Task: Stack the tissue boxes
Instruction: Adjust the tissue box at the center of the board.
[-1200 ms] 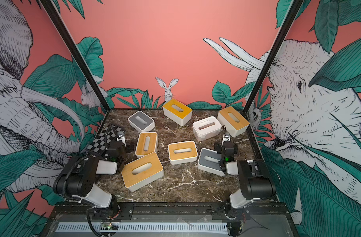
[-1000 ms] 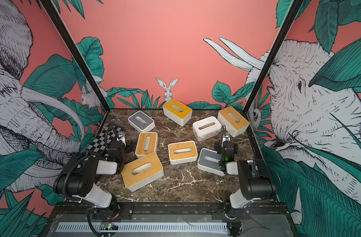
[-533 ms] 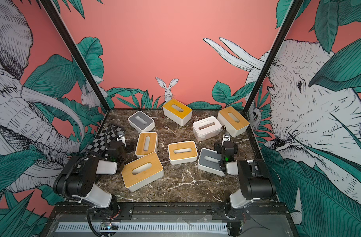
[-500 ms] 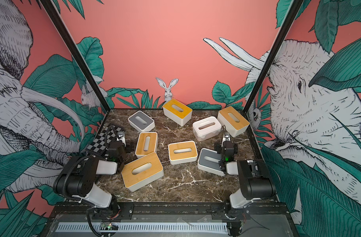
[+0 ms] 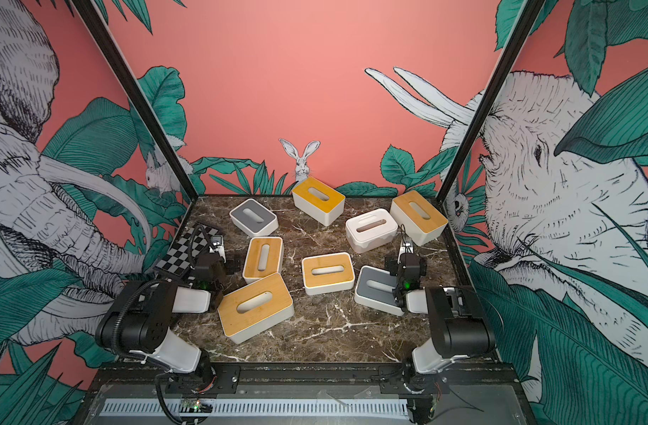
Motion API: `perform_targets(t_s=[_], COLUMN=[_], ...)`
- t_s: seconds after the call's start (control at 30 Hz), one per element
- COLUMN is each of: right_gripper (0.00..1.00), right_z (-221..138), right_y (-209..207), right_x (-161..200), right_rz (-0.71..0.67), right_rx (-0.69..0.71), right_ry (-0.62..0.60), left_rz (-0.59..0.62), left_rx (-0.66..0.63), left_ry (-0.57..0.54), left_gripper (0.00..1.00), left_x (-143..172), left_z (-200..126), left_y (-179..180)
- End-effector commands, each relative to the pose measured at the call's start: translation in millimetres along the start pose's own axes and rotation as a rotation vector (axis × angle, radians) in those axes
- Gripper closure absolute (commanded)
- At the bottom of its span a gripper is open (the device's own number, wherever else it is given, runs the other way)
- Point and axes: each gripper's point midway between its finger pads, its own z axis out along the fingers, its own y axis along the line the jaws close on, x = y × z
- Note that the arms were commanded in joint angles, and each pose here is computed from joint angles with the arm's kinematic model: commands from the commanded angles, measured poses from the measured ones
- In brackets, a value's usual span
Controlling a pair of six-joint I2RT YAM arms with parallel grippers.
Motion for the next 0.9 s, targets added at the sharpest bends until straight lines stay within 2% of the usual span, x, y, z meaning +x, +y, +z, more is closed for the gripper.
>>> perform_targets(t_s=[0.0,0.3,0.4,0.47,0.5,0.6,0.67,0.73,0.8,0.83,0.87], right_gripper=[0.01,0.01,0.01,0.01,0.01,0.01,0.01,0.01,0.01,0.01,0.01], right_z=[-1,-1,-13,-27,-34,-56,-67,-77,-90,-102,-109], right_y=[-3,-6,-20,-23,-25,-41,-61,-83,-103,-117,-125], right_x=[-8,-8,-19,-40,-46,-77,-90,-96,-97,-89,-89], right_rz=[0.013,0.029,0.057,0.053,0.066,0.194,0.323,0.439,0.541,0.616,0.662], right_rx=[0.008,0.005,0.070,0.058,0.058,0.101,0.190,0.310,0.421,0.520,0.558], right_ry=[-0.025,-0.028,-0.043,-0.058,-0.067,-0.147,-0.143,-0.083,-0.043,-0.010,0.001], left_rz=[-0.009,-0.019,-0.022,0.013,0.032,0.019,-0.023,-0.083,-0.243,-0.324,-0.398], left_rx=[0.001,0.001,-0.018,-0.002,-0.053,-0.059,-0.084,-0.108,-0.159,-0.154,-0.139], left_ry=[-0.015,-0.020,-0.037,-0.075,-0.086,-0.046,-0.027,0.007,0.054,0.083,0.094], left_gripper=[0.00,0.00,0.00,0.00,0.00,0.00,0.01,0.00,0.00,0.01,0.00], left_x=[-8,-9,-12,-22,-30,-51,-69,-81,-87,-89,-93], left_z=[0,0,-4,-14,-19,-36,-47,-62,-83,-95,-105], left_y=[2,3,8,1,5,11,22,33,50,55,56])
